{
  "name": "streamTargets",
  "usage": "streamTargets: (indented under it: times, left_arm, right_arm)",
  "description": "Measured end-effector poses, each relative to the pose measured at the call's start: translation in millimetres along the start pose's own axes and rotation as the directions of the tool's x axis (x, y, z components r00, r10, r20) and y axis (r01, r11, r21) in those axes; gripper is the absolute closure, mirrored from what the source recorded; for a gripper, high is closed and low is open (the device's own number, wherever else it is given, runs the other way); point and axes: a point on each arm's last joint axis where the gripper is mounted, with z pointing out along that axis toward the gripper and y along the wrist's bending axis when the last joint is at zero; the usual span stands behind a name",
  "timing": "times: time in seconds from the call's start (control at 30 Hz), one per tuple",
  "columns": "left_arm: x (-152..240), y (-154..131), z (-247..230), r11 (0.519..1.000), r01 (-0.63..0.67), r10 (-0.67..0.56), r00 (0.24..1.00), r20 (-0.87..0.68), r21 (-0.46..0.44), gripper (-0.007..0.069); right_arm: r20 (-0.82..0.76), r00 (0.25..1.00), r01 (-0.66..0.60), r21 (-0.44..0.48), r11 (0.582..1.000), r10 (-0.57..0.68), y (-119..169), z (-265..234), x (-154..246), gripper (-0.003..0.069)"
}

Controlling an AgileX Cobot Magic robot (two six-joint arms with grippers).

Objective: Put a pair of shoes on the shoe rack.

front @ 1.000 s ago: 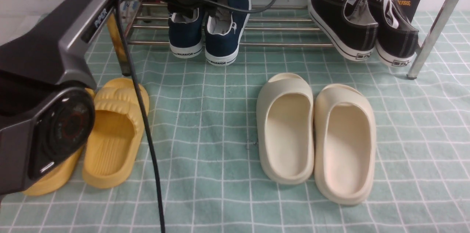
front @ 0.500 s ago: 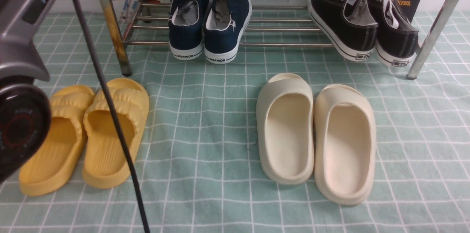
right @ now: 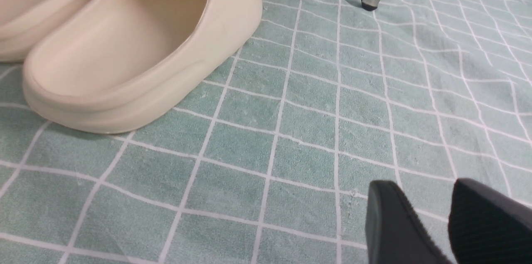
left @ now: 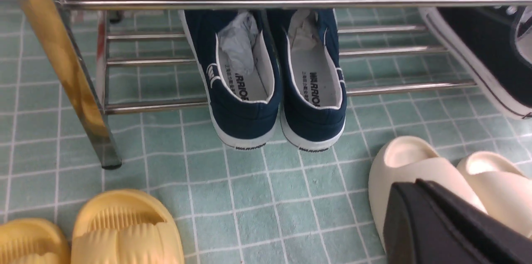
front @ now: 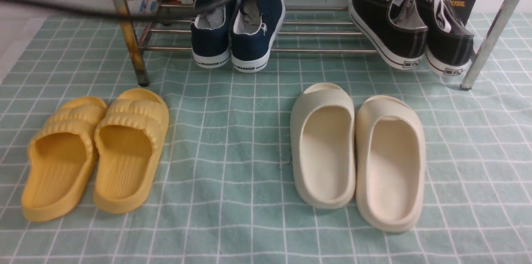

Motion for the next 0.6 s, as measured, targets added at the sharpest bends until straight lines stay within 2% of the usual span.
streamTargets:
  times: [0.03, 0.17, 0.23, 0.47, 0.53, 0.6]
  left_arm:
    - [19, 5, -12, 1.000, -0.009, 0.009, 0.999, 0.037, 0.002, 0.0638]
    - [55, 13, -31, 1.000, -0.025, 0.023, 0.992, 0.124, 0.014, 0.0638]
    - [93, 21, -48, 0.999, -0.029, 0.026, 0.988, 0.153, 0.020, 0.0638]
    - [134, 29, -100, 0.998, -0.017, -0.007, 0.941, 0.339, 0.066, 0.0638]
    - [142, 31, -130, 0.995, -0.030, -0.020, 0.879, 0.476, 0.097, 0.0638]
    - [148, 32, -146, 0.993, -0.037, -0.027, 0.846, 0.533, 0.109, 0.0638]
  right_arm:
    - [0.000, 1.000, 0.000, 0.000, 1.000, 0.000, 0, 0, 0, 0.0412]
    - [0.000, 1.000, 0.000, 0.000, 1.000, 0.000, 0, 0, 0, 0.0412]
    - [0.000, 1.000, 0.000, 0.000, 1.000, 0.000, 0, 0, 0, 0.0412]
    - [0.000, 1.000, 0.000, 0.000, 1.000, 0.000, 0, 0, 0, 0.0412]
    - [0.000, 1.000, 0.000, 0.000, 1.000, 0.000, 0, 0, 0, 0.0412]
    - [0.000, 1.000, 0.000, 0.000, 1.000, 0.000, 0, 0, 0, 0.0412]
